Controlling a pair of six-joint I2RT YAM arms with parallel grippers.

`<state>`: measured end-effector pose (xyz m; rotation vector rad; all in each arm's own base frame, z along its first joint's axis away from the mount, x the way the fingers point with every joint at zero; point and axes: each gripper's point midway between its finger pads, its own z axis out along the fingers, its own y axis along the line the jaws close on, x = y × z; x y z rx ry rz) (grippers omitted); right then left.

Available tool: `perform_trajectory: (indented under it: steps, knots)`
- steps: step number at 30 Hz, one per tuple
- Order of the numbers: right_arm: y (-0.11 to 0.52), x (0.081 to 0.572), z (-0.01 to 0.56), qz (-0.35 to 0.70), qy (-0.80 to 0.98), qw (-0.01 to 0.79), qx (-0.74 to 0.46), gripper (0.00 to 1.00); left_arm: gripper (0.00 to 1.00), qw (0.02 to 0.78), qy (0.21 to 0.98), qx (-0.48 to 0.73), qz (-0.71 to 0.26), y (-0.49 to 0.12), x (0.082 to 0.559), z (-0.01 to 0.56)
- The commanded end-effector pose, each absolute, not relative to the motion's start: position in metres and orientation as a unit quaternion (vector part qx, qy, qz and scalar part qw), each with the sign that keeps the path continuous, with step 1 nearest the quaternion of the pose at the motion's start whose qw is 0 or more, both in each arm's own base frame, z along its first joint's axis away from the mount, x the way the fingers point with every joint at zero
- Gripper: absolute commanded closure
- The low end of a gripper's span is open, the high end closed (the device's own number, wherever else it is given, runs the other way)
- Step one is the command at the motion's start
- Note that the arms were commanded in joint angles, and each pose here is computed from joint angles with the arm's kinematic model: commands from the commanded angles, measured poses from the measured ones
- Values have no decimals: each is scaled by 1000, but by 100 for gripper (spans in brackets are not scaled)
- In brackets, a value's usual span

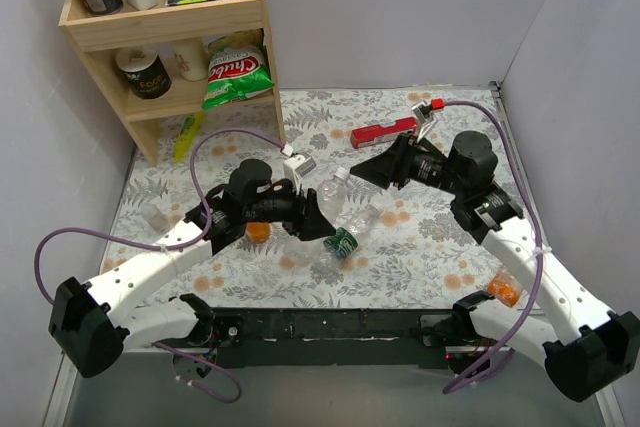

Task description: Unscrew the bottle caps

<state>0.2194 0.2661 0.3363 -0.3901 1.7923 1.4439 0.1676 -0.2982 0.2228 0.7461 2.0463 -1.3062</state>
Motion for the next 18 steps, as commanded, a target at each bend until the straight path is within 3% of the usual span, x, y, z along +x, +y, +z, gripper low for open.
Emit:
perform_trajectory:
  steps: [1, 3, 18]
  knots:
    - [253, 241, 349, 554, 704, 445, -7, 40, 80, 387, 813, 229, -369, -289, 204, 218]
    - [253, 249, 336, 527, 729, 435, 36, 42, 80, 396, 814, 218, -366, -291, 203, 220]
    - [297, 258, 308, 508, 770, 382, 48, 46, 80, 408, 814, 216, -352, -299, 195, 219]
